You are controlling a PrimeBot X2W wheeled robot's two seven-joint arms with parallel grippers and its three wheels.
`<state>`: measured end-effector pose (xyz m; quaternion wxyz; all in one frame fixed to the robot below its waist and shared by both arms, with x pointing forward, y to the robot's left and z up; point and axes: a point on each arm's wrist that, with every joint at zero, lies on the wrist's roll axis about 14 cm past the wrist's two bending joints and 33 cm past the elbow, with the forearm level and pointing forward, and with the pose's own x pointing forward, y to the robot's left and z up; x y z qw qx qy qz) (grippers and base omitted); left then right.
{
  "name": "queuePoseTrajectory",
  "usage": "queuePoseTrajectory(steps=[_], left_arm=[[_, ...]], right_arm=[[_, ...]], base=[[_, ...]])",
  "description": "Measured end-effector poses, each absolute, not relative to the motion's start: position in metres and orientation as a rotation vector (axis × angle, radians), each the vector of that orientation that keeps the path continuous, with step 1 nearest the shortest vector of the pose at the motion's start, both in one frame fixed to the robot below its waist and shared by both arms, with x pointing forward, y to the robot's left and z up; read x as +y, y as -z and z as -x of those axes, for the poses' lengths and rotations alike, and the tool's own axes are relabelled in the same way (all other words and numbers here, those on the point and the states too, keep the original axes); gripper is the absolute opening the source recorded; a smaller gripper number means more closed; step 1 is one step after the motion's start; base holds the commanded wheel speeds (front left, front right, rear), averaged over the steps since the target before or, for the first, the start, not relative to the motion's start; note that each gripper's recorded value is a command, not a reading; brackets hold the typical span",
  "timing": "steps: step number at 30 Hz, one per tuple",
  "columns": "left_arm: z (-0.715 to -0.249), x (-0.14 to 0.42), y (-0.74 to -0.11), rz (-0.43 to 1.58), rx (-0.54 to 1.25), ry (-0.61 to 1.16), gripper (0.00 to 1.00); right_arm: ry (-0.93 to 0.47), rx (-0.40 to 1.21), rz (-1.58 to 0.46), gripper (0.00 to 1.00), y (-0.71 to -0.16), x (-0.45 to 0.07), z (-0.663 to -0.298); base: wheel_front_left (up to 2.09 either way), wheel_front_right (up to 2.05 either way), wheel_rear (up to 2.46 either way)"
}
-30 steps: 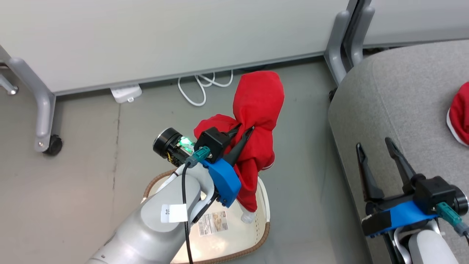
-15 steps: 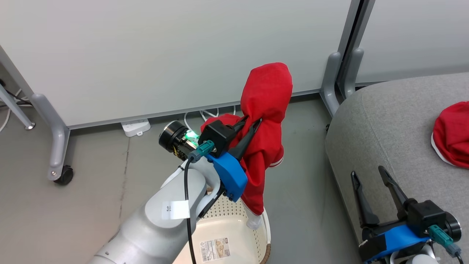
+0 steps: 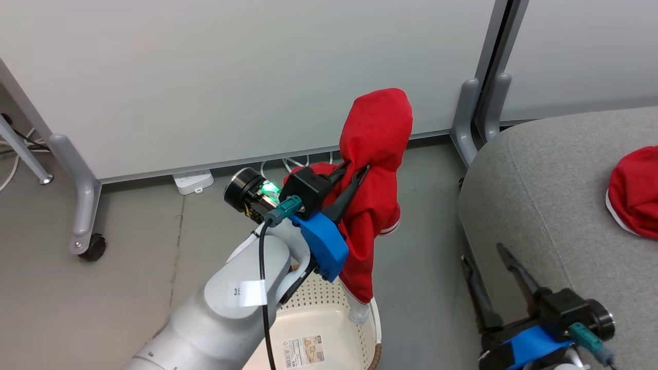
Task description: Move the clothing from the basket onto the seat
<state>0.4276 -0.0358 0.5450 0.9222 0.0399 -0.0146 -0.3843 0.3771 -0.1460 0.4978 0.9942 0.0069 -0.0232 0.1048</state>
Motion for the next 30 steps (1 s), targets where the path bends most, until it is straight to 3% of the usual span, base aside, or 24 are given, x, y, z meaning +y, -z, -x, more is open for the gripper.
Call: queuePoseTrajectory(steps=[13,30], left_arm=[[-0.434,-0.032,-0.543,-0.078,-0.027,0.779,0.00],[-0.439,-0.031,-0.538,-0.078,-0.018,0.777,0.00]], right_arm=[[-0.447,0.028,-0.019,1.00,-0.475,-0.072,-0.361],[-0.639,-0.034,0.027,1.00,-0.497,-0.010,-0.392]], base=[[0.00,0.00,0.00],[0.00,0.00,0.00]])
